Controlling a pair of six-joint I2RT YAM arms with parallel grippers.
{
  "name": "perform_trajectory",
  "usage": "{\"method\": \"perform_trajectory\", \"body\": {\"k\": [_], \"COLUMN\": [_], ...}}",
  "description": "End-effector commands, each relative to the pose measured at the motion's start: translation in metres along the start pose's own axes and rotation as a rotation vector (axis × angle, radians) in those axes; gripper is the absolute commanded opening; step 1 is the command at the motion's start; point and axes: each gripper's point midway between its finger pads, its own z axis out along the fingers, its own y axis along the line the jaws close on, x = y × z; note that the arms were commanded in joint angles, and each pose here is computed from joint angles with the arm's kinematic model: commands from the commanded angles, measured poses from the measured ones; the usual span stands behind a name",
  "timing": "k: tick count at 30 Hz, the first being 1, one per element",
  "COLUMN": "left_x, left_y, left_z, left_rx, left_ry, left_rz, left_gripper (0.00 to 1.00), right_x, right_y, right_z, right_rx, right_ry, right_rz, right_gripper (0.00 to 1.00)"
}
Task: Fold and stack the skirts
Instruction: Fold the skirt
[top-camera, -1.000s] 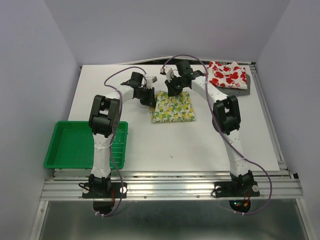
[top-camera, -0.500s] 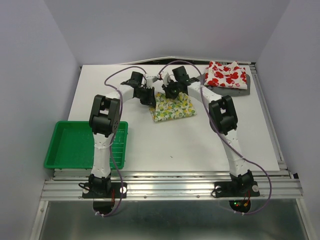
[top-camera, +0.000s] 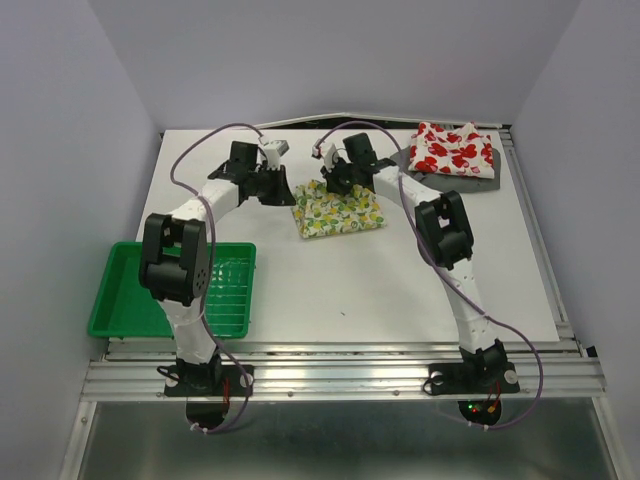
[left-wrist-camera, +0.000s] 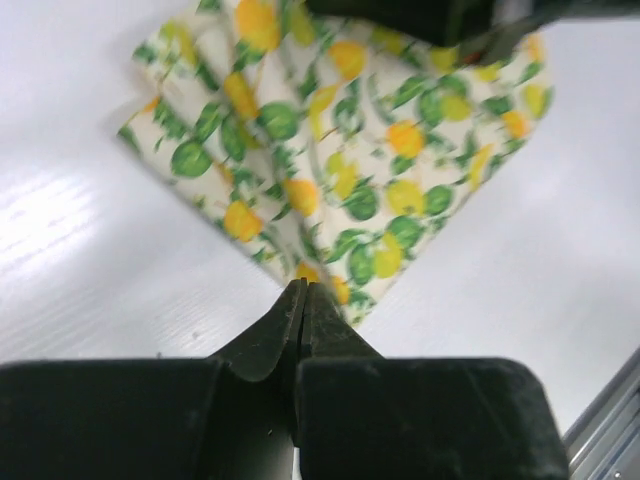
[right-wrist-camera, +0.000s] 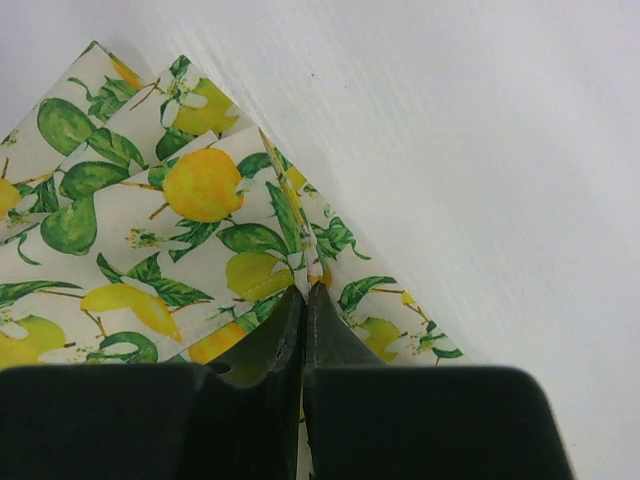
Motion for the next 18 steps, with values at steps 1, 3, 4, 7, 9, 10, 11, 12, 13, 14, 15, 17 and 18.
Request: {"method": "perform_trajectory", "body": {"k": [1, 3, 4, 7, 9, 10, 11, 12, 13, 14, 15, 17, 18], "left_x": [-0.037, -0.04, -0.042, -0.041, -0.045, -0.043, -0.041, -0.041, -0.038, -0.037, -0.036, -0.027, -0.024], "left_y": [-0.053, -0.057, -0.058, -0.055, -0.048, -0.044, -0.041, -0.035, -0.027, -0.02, -0.015, -0.002, 0.004], "left_z": [-0.016, -0.007, 0.003, 0.024, 0.044, 0.05, 0.056, 0.062, 0.07, 0.073, 0.077, 0.087, 0.089], "left_rx": [0.151, 0.18, 0.19, 0.202, 0.188, 0.174, 0.169, 0.151, 0.132, 0.115, 0.096, 0.065, 0.055], "left_ry": [-0.125, -0.129, -0.125, -0.104, -0.108, -0.101, -0.096, -0.093, -0.086, -0.086, -0.086, -0.06, -0.053], "left_rz": [0.058, 0.021, 0.0, -0.048, -0.071, -0.086, -0.105, -0.125, -0.14, -0.152, -0.163, -0.208, -0.227], "left_gripper": [0.06, 0.06, 0.06, 0.06, 0.06, 0.05, 0.05, 0.05, 0.05, 0.04, 0.04, 0.03, 0.03], "right_x": [0.04, 0.037, 0.035, 0.034, 0.034, 0.033, 0.033, 0.029, 0.03, 0.028, 0.026, 0.01, 0.003], "right_y": [0.018, 0.023, 0.022, 0.022, 0.021, 0.02, 0.02, 0.018, 0.02, 0.021, 0.022, 0.015, 0.01], "right_z": [0.012, 0.013, 0.012, 0.011, 0.012, 0.011, 0.012, 0.011, 0.009, 0.006, 0.004, -0.007, -0.012], "right_rx": [-0.029, -0.029, -0.026, -0.016, -0.002, 0.006, 0.01, 0.016, 0.015, 0.014, 0.014, 0.052, 0.077], "right_ry": [0.099, 0.099, 0.098, 0.105, 0.117, 0.12, 0.126, 0.124, 0.135, 0.136, 0.134, 0.112, 0.1], "right_rz": [0.049, 0.055, 0.068, 0.122, 0.171, 0.185, 0.2, 0.212, 0.24, 0.253, 0.266, 0.302, 0.306], "right_gripper": [0.01, 0.02, 0.03, 0.05, 0.06, 0.07, 0.07, 0.08, 0.13, 0.18, 0.24, 0.58, 0.65]}}
